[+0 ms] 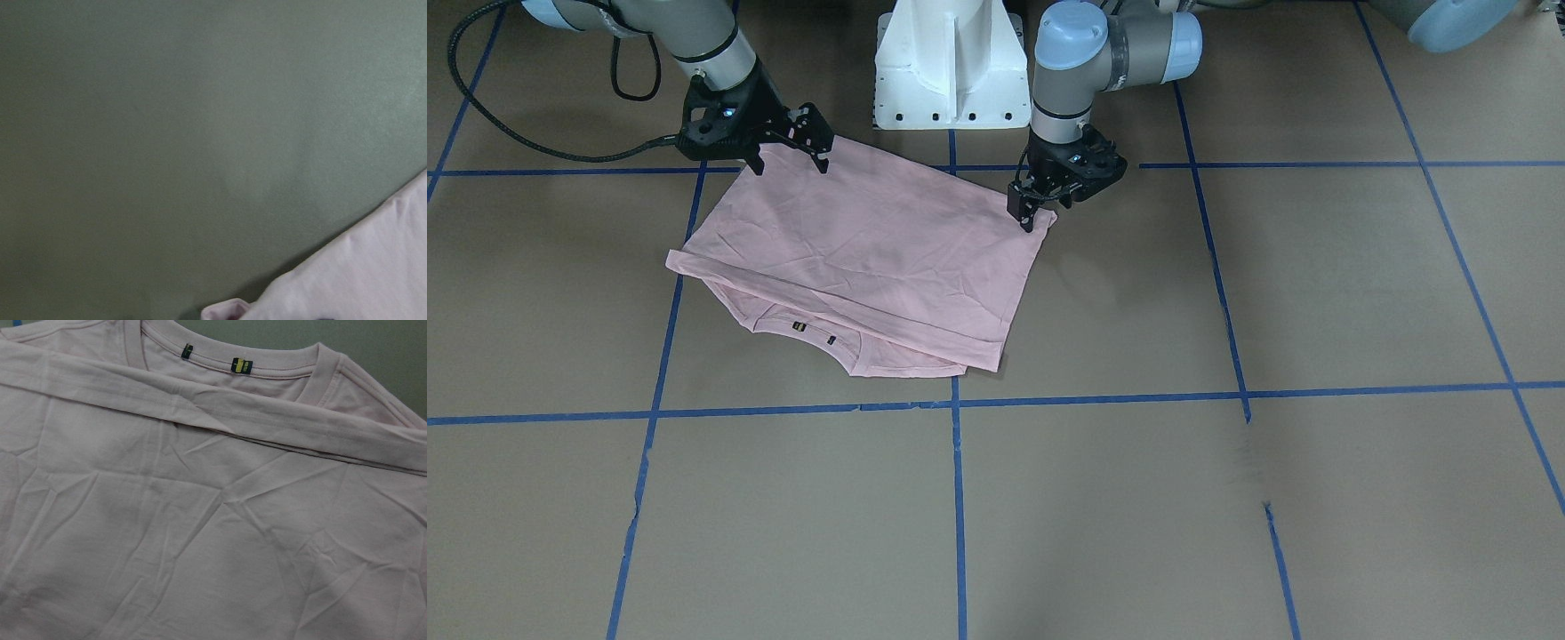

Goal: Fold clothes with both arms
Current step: 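Push the shirt edge with the left gripper while the right holds the collar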

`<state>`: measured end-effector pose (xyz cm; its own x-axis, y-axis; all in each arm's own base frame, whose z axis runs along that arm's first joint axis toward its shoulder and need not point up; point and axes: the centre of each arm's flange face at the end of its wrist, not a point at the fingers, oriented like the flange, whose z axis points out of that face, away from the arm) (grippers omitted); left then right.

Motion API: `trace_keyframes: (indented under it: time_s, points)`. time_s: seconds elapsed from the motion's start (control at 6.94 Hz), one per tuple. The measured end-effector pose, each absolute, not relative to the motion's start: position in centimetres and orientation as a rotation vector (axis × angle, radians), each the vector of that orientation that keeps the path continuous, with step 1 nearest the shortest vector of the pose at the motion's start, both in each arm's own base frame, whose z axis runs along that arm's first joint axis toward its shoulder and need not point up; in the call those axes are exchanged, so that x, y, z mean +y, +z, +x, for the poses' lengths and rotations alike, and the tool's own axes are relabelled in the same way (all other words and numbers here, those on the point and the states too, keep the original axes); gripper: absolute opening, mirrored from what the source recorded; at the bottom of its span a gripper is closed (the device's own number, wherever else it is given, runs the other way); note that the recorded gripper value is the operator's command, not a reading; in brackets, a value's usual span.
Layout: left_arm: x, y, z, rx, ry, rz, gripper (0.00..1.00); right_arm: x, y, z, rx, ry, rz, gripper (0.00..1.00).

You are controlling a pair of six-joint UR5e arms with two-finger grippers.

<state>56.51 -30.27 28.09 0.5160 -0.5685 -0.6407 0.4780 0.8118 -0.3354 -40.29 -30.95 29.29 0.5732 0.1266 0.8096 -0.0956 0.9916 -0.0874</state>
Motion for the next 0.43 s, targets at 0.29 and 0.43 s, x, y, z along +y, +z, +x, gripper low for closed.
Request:
trace_keyframes:
  time_s: [0.29, 0.43]
  points:
    - [-30.11, 27.98, 56.54, 0.816, -0.624, -0.121, 0.0, -31.04, 29.26, -40.18, -0.952, 0.132, -0.035, 1.0]
    - [-30.09, 27.89, 56.5, 0.818, -0.616, -0.12, 0.0, -31.05, 29.27, -40.16, -0.952, 0.133, -0.035, 1.0]
